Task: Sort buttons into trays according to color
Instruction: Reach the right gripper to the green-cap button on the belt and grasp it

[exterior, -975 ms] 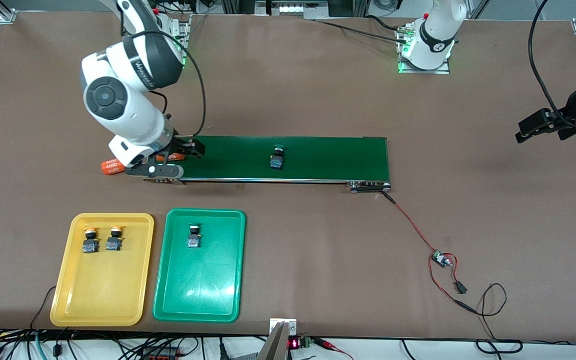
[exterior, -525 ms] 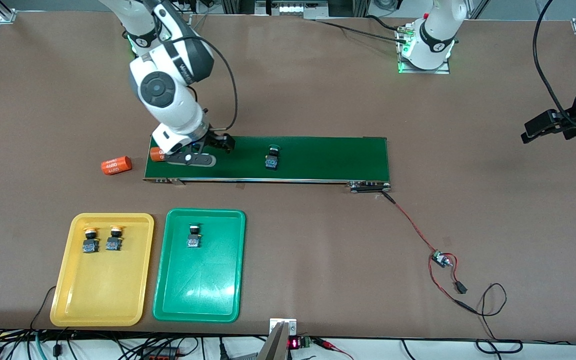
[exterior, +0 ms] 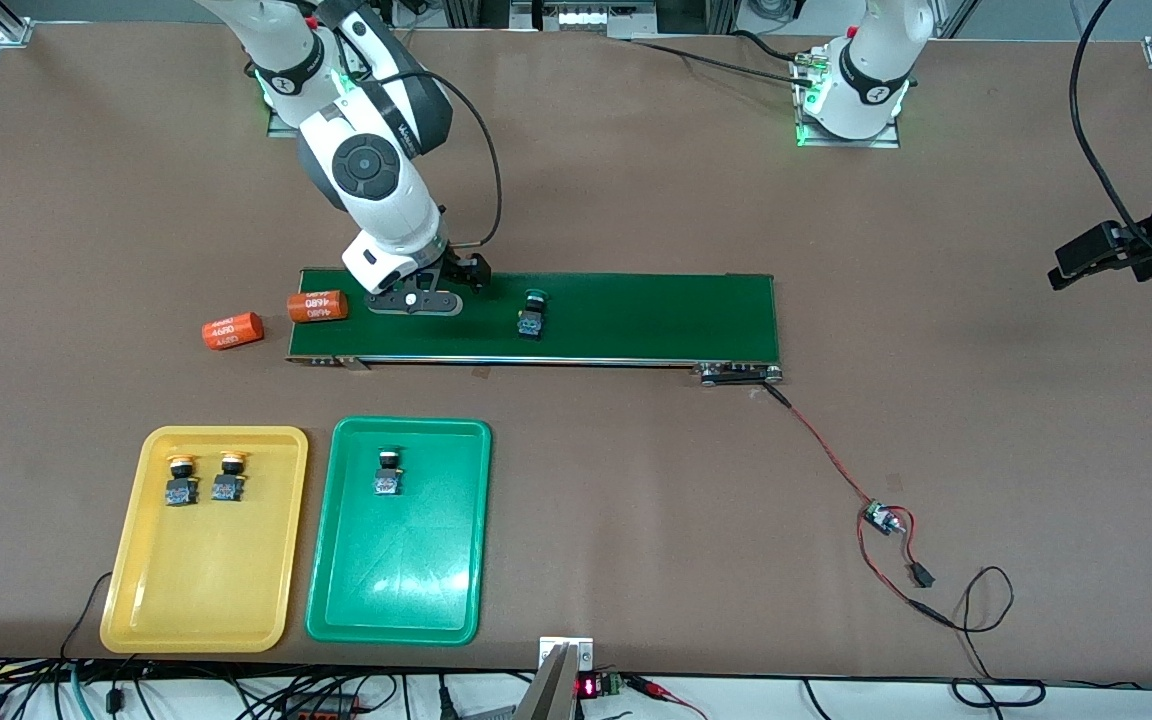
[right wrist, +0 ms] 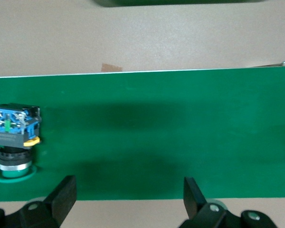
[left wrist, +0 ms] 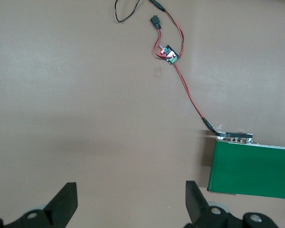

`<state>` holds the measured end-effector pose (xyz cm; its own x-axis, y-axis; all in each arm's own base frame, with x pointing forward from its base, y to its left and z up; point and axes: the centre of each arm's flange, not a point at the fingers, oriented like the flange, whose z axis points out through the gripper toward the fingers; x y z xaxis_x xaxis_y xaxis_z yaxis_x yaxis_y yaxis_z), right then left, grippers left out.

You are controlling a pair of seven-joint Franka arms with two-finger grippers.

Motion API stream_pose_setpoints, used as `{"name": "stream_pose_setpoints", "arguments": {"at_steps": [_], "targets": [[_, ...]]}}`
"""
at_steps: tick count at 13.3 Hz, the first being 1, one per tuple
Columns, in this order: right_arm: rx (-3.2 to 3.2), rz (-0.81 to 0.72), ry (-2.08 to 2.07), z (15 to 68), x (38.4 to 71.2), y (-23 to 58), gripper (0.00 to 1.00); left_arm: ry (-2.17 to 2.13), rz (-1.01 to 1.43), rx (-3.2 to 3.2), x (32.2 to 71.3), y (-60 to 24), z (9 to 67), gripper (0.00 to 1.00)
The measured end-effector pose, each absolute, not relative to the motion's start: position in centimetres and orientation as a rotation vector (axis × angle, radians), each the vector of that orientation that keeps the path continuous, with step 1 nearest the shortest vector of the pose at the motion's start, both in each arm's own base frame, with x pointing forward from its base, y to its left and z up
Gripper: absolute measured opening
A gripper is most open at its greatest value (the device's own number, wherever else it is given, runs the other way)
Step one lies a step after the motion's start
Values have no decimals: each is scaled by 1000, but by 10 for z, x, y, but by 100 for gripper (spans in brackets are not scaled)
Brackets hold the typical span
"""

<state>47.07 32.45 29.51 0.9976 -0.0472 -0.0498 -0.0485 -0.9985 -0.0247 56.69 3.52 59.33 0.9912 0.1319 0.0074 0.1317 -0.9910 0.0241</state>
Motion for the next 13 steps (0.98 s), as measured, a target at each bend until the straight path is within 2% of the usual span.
{"name": "stream_pose_setpoints", "arguments": {"at_steps": [13], "targets": [[-3074, 51, 185, 284, 480, 329, 100, 165, 15, 3113, 567, 21, 594, 100]]}}
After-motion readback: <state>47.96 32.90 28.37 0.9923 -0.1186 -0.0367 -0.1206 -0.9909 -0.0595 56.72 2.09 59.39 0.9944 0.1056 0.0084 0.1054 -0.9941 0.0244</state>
